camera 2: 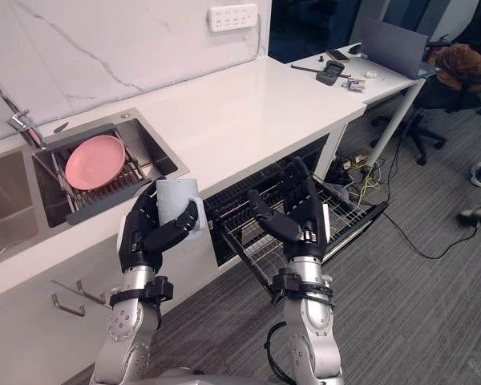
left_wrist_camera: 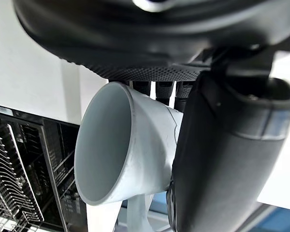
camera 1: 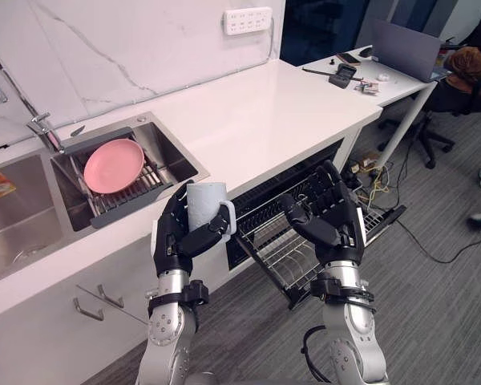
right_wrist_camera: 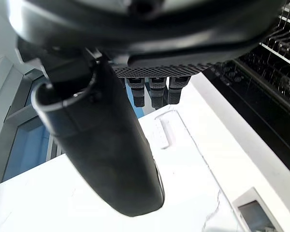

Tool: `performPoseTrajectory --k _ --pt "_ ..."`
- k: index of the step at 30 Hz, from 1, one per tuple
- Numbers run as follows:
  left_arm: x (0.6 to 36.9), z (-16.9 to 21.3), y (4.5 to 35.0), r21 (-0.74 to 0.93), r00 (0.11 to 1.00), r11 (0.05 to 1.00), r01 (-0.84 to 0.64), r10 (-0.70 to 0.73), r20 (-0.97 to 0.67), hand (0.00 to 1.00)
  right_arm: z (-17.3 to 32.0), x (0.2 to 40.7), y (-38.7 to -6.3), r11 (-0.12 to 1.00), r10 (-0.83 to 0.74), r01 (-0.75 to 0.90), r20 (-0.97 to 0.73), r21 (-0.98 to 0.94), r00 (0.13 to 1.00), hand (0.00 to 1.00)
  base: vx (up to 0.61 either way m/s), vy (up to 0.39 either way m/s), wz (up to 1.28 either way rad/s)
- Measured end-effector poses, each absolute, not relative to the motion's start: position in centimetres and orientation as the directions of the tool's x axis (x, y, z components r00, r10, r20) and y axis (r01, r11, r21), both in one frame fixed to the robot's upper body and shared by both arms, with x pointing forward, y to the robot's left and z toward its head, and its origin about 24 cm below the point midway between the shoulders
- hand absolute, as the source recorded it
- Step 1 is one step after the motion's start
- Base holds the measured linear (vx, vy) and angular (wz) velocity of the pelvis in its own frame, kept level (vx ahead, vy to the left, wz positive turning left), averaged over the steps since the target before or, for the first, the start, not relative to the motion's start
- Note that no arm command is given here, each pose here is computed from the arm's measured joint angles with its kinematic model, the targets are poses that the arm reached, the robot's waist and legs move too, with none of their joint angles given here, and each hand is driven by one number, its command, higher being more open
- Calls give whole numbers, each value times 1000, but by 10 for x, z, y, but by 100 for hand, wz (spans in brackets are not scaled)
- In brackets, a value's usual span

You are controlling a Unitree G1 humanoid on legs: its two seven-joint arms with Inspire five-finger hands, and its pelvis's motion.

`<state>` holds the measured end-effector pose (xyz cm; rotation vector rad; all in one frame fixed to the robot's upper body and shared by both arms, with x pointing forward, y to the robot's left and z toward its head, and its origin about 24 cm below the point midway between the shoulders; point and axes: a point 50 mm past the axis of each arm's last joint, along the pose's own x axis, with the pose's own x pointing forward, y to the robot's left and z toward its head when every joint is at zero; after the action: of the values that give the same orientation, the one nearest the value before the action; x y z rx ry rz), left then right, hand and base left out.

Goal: Walk over to the sink, pick up the cup, carry it to the dishwasher, place the cup inside the dishwasher, then close the dishwasher door

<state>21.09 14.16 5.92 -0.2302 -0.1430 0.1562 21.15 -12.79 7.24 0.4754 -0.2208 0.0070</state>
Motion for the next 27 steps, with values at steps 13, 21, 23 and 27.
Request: performPoseTrajectory --k 13,21,23,27 --pt "229 59 146 -157 973 975 -158 181 140 30 69 209 -121 825 93 -201 224 529 970 90 -18 -11 -8" --pt "236 63 136 -136 977 984 -116 138 162 30 68 206 -103 785 194 -290 228 547 954 90 -33 12 2" --pt "235 63 133 -137 979 985 -103 125 162 30 68 205 -101 782 201 -296 228 549 953 90 -8 0 6" --pt "235 63 123 -138 984 989 -53 75 164 30 66 207 -99 782 208 -297 221 548 953 90 -20 -9 13"
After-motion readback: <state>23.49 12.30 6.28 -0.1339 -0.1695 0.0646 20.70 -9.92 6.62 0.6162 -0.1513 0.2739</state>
